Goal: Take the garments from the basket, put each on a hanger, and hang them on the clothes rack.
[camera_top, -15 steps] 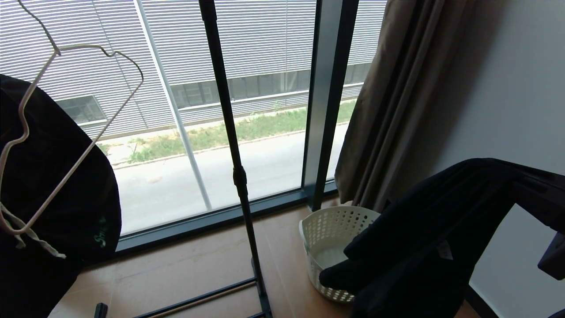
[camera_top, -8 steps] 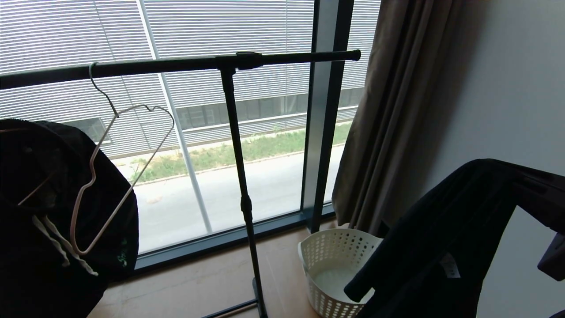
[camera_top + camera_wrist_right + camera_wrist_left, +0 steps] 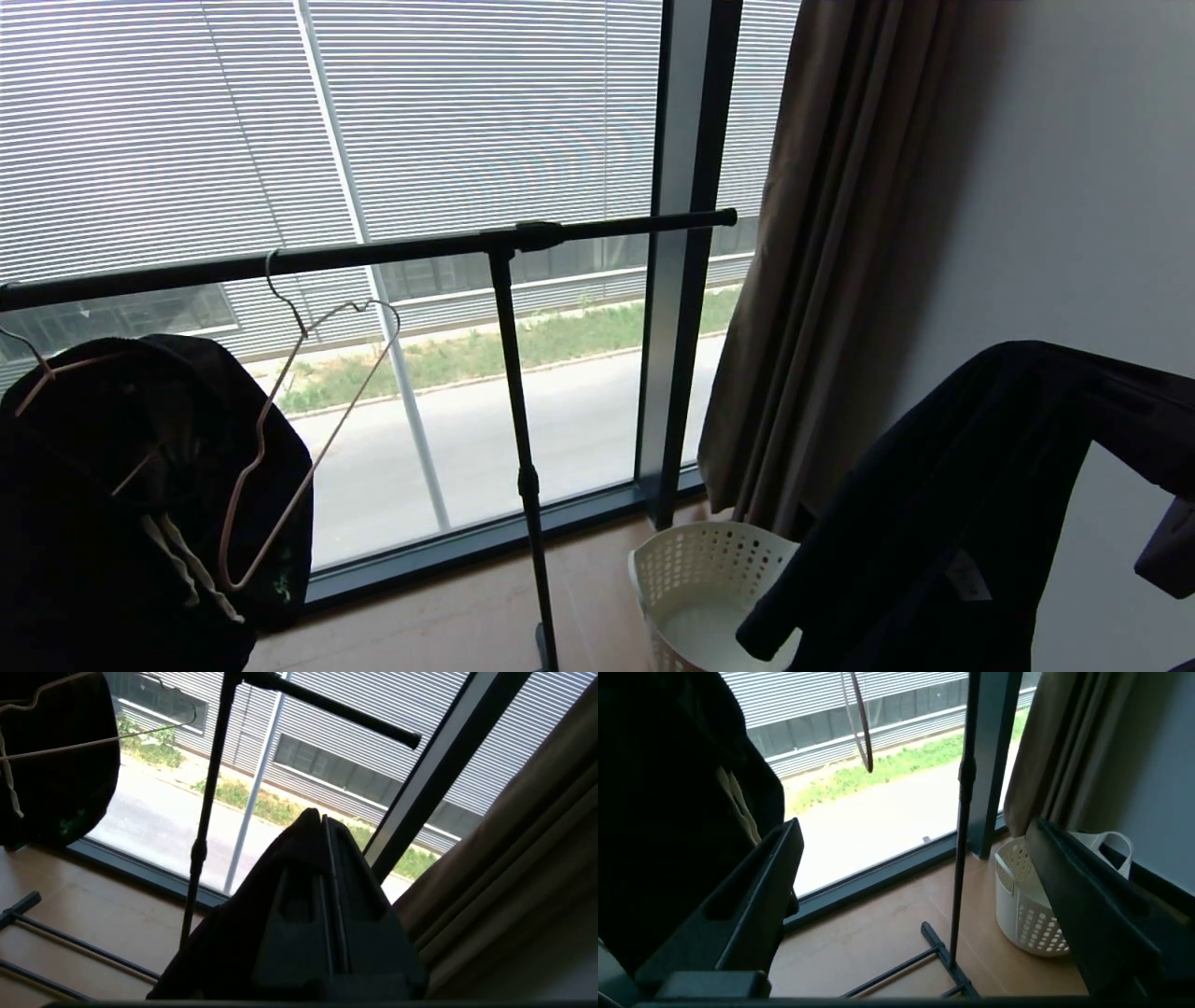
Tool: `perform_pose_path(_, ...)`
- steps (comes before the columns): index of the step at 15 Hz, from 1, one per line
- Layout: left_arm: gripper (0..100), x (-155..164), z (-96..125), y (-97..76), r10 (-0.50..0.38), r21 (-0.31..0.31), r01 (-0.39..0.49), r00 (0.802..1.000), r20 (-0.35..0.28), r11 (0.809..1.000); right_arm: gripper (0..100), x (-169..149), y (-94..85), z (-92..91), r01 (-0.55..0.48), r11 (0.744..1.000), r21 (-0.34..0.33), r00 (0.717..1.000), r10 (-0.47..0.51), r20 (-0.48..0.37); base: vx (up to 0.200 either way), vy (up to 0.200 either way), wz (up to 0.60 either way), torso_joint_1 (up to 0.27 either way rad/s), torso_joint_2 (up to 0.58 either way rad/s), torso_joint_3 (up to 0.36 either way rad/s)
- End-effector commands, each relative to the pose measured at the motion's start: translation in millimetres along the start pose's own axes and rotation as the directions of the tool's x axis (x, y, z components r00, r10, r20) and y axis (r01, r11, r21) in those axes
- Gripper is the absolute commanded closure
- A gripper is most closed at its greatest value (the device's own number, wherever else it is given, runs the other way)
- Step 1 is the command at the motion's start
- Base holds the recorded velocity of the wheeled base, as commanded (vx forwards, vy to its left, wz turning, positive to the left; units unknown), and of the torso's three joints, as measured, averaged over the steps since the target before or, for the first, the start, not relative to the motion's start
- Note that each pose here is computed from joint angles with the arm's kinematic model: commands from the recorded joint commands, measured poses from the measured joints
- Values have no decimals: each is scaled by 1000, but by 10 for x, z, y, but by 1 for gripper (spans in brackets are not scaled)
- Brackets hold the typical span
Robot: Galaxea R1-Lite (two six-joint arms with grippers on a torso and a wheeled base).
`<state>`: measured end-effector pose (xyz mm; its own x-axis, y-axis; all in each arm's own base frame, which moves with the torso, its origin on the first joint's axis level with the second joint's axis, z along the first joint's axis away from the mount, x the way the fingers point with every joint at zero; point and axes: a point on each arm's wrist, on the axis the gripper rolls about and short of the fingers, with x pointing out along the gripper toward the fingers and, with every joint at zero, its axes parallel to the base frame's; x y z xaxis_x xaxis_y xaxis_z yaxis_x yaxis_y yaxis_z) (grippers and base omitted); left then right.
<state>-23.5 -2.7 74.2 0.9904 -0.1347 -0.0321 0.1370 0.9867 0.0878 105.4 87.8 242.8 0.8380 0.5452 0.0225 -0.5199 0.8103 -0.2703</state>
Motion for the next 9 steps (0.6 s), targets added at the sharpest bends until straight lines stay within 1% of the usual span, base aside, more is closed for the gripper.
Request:
perform_pose_path(1, 0, 1, -3, 0, 0, -2, 0, 1000, 0, 1000, 100, 8, 3, -7, -1, 1000, -1, 1000, 1, -3, 0, 0, 0, 203, -491, -281)
perform_pose_path(5, 0, -1, 2, -1, -3, 5, 3, 1000, 2, 1000, 100, 11, 5, -10, -1, 1000, -7, 1000, 1, -3, 0, 0, 0, 172, -399, -233)
perform_pose_path(6, 0, 1, -3, 1, 6, -6, -6, 1000, 0, 1000, 100, 15, 5, -12, 0, 1000, -20, 1000, 0, -5, 0, 0, 0, 115, -290, -149)
perform_pose_path(8, 0, 1, -3, 0, 2, 0, -2, 1000, 0, 1000, 100, 16, -6, -15, 8, 1000, -21, 1000, -8, -7, 0, 0, 0, 18, -33, -23)
perform_pose_path(9, 0, -1, 1, 0, 2, 2, -2, 1000, 1, 1000, 100, 18, -23, -18, 20, 1000, -21, 1000, -20, -8, 0, 0, 600, 17, -12, -12)
